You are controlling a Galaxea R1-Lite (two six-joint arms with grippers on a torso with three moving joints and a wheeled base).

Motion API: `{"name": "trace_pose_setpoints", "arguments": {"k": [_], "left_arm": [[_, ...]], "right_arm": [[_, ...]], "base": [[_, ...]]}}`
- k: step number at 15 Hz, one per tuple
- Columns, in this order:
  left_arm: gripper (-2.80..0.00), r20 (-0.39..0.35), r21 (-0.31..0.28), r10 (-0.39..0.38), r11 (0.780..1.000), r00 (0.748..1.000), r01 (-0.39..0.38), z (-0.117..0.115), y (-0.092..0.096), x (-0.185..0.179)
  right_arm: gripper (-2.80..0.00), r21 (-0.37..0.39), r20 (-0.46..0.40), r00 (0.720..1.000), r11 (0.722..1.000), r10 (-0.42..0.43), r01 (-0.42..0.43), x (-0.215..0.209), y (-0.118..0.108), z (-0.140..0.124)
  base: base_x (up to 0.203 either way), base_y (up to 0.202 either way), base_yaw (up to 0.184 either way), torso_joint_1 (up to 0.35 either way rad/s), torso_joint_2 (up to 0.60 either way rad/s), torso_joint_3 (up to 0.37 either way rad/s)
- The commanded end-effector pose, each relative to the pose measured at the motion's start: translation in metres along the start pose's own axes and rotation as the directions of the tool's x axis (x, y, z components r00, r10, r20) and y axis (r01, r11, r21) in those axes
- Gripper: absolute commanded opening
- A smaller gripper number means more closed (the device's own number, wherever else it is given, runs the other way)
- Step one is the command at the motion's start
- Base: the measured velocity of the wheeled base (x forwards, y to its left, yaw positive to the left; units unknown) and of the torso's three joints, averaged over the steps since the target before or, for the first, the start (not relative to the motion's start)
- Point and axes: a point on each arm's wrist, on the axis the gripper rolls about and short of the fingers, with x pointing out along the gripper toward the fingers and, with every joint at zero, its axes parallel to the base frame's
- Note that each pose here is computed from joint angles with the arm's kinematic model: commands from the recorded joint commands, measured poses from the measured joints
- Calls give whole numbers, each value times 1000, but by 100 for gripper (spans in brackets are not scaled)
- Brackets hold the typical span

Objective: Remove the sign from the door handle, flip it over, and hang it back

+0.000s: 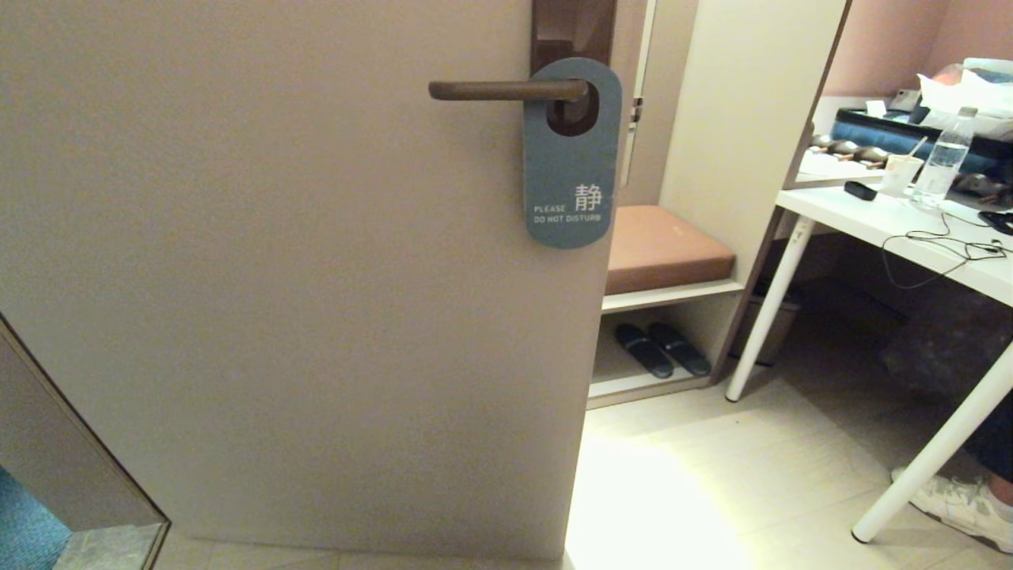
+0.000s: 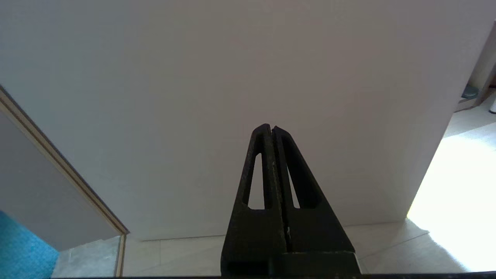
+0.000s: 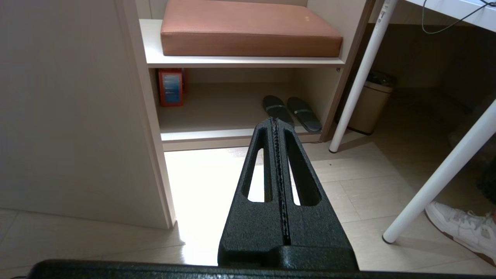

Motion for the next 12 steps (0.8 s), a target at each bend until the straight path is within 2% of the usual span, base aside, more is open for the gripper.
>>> {"name": "trace_pose_setpoints", "arguments": {"k": [1, 6, 12], "left_arm": [[-280, -2, -22, 8, 1000, 1000, -8, 0, 0, 0], [-280, -2, -54, 12, 998, 1000, -12, 0, 0, 0], [-280, -2, -55, 12, 998, 1000, -12, 0, 0, 0]], "right_arm": [[-280, 0, 1, 1000, 1000, 0, 0, 0, 0, 0], [-280, 0, 1, 1000, 1000, 0, 0, 0, 0, 0], [-280, 0, 1, 1000, 1000, 1, -1, 0, 0, 0]], "base": [[0, 0, 0, 0, 0, 0], [0, 0, 0, 0, 0, 0], [0, 0, 0, 0, 0, 0]]}}
